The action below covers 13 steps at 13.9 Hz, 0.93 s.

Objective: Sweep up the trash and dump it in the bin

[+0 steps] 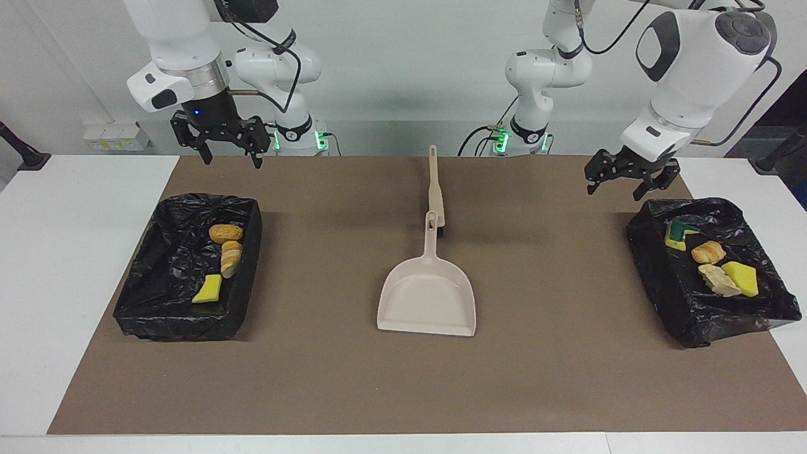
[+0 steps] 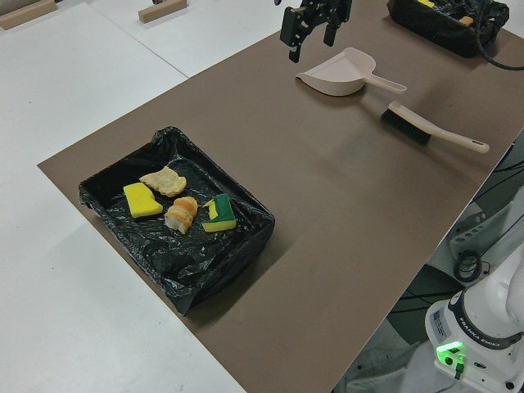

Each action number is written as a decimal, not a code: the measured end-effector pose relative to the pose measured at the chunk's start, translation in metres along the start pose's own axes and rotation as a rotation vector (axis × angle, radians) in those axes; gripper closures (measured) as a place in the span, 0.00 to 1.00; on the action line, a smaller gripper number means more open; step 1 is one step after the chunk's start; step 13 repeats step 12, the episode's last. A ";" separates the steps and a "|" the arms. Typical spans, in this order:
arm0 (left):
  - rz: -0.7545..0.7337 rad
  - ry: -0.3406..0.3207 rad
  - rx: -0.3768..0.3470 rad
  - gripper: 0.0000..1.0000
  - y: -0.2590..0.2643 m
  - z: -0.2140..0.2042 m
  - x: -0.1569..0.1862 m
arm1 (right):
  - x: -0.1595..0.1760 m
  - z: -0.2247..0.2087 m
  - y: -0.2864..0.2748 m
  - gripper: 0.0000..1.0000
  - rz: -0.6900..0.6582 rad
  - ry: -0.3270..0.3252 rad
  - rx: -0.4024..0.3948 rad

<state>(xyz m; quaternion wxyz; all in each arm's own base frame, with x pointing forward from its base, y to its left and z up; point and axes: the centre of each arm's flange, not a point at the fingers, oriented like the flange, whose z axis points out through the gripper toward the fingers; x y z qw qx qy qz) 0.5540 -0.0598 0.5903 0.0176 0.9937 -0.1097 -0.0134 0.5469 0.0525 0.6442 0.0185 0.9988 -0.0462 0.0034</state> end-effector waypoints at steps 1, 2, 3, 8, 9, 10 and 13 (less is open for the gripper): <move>0.004 -0.001 0.004 0.00 0.000 -0.007 -0.006 | -0.002 0.001 0.000 0.00 0.000 -0.001 -0.001; 0.010 0.004 0.012 0.00 0.000 -0.013 -0.010 | -0.003 0.001 0.000 0.00 0.000 -0.003 -0.001; 0.020 0.007 0.020 0.00 0.000 -0.017 -0.013 | -0.005 0.002 0.000 0.00 0.000 -0.005 -0.002; 0.053 0.002 0.037 0.00 -0.002 -0.019 -0.016 | -0.003 0.002 0.000 0.00 0.000 0.018 0.002; 0.054 0.003 0.038 0.00 -0.002 -0.019 -0.016 | -0.003 0.000 0.000 0.00 0.000 0.020 0.003; 0.055 0.001 0.037 0.00 -0.002 -0.020 -0.016 | -0.002 -0.003 0.000 0.00 0.000 0.021 0.003; 0.056 -0.008 0.036 0.00 -0.001 -0.029 -0.020 | -0.001 -0.007 0.000 0.00 0.001 0.023 0.004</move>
